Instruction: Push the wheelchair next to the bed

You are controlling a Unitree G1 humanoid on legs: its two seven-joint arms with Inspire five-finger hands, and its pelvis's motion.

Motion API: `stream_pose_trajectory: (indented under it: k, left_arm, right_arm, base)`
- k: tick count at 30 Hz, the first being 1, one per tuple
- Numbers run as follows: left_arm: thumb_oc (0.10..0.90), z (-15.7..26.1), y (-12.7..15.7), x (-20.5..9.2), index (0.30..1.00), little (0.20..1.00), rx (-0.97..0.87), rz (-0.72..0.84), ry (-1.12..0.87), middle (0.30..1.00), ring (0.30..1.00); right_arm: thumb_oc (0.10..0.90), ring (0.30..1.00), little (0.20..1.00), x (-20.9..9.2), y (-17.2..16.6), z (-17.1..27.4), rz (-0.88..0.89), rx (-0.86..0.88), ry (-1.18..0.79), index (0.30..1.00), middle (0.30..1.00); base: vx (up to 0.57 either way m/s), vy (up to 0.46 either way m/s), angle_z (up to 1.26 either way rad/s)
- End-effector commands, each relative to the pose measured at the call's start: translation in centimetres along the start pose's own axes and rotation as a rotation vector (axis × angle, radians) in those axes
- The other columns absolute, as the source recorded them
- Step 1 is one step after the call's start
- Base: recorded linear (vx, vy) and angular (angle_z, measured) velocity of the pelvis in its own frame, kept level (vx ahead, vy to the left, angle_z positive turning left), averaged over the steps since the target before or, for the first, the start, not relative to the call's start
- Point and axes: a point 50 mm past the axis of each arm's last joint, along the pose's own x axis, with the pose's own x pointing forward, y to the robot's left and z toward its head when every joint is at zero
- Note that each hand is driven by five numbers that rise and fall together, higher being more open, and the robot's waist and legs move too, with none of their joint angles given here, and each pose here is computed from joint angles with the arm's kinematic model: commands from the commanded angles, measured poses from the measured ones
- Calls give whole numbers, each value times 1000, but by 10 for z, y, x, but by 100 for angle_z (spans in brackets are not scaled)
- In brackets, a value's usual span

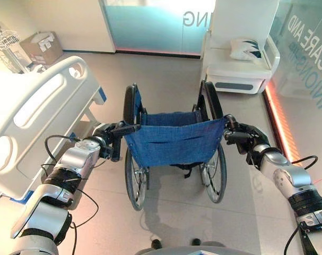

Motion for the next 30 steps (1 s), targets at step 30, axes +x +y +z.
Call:
stream_pose_trajectory:
  k: [30]
  left_arm:
    - [800,-20,-3,-10,900,900,103,-47,127,900,900]
  right_arm:
    - [400,300,300,-18,36,1,183,164,-129,300,300]
  base:
    - [-3,-10,2]
